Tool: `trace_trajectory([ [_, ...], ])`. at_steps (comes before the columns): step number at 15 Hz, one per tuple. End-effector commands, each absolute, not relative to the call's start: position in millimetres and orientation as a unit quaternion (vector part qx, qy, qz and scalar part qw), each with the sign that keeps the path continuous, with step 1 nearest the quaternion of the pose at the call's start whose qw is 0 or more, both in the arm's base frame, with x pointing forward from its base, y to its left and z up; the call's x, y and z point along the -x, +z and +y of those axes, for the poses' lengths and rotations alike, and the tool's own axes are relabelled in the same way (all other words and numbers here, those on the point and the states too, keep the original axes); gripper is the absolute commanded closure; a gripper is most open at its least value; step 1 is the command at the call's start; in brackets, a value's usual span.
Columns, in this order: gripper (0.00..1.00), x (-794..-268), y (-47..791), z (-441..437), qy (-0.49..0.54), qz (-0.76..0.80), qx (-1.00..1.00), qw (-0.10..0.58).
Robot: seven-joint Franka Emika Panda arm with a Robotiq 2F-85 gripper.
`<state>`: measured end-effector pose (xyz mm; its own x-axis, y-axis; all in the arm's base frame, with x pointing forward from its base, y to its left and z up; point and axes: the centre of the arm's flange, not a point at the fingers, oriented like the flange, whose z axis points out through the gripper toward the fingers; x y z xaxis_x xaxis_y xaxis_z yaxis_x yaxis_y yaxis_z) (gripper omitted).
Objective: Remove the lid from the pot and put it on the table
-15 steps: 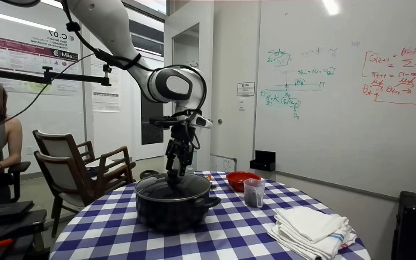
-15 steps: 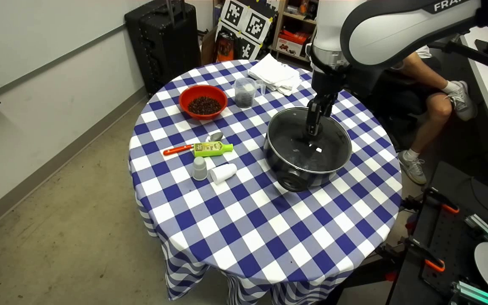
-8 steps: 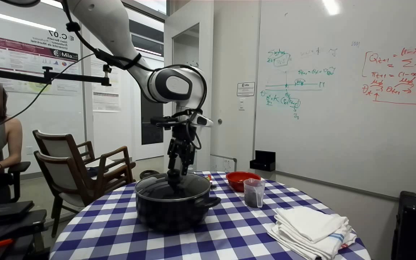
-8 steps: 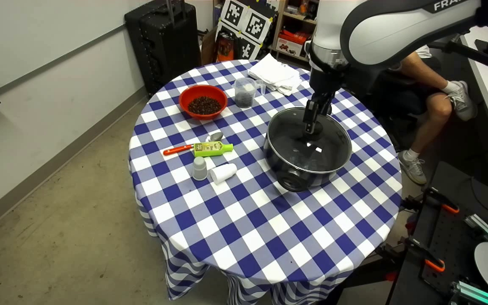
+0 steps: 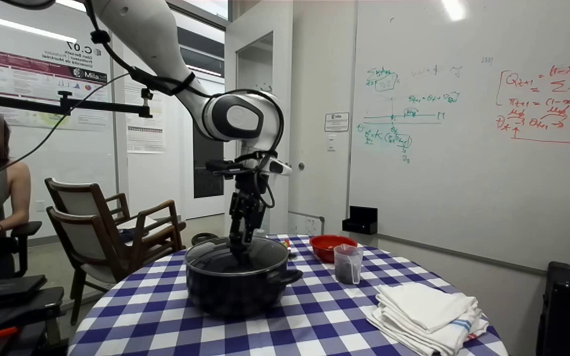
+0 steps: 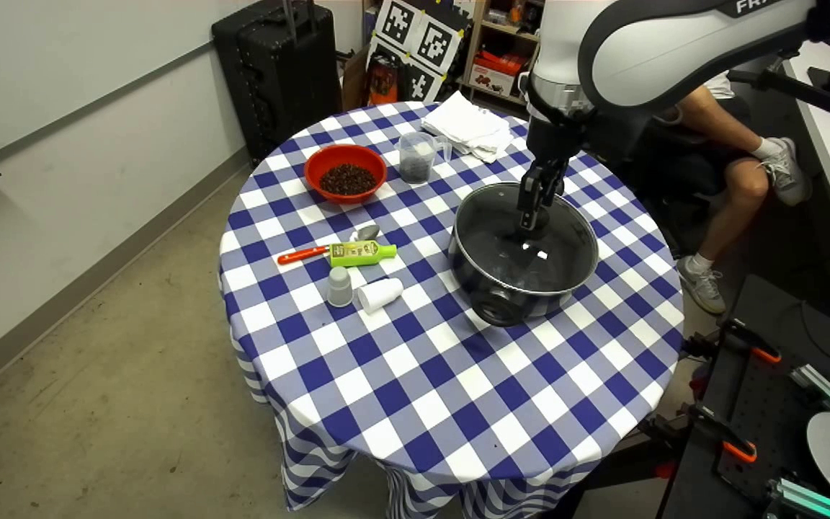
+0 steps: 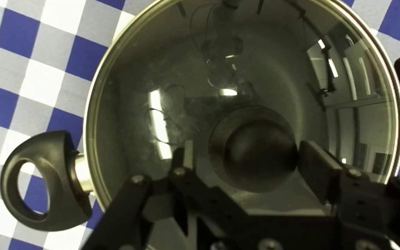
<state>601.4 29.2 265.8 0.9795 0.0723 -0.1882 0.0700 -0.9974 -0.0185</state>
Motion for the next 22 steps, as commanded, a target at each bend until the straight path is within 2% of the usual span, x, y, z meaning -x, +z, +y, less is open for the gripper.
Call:
trace_trajectory([
  [1,0.56,-603.9,264.7,28.9,0.093,-0.041,0.995,0.022],
  [3,0.72,-604.3,265.4,31.2,0.092,-0.042,0.994,0.028],
  [4,0.75,-604.2,266.4,30.1,0.091,-0.045,0.994,0.03],
  [10,0.75,-599.4,292.2,18.2,0.046,-0.094,0.991,0.078],
  [17,0.75,-584.6,377.7,11.7,-0.039,-0.194,0.98,0.026],
  [22,0.75,-550.2,401.5,-5.8,-0.011,-0.142,0.99,0.003],
])
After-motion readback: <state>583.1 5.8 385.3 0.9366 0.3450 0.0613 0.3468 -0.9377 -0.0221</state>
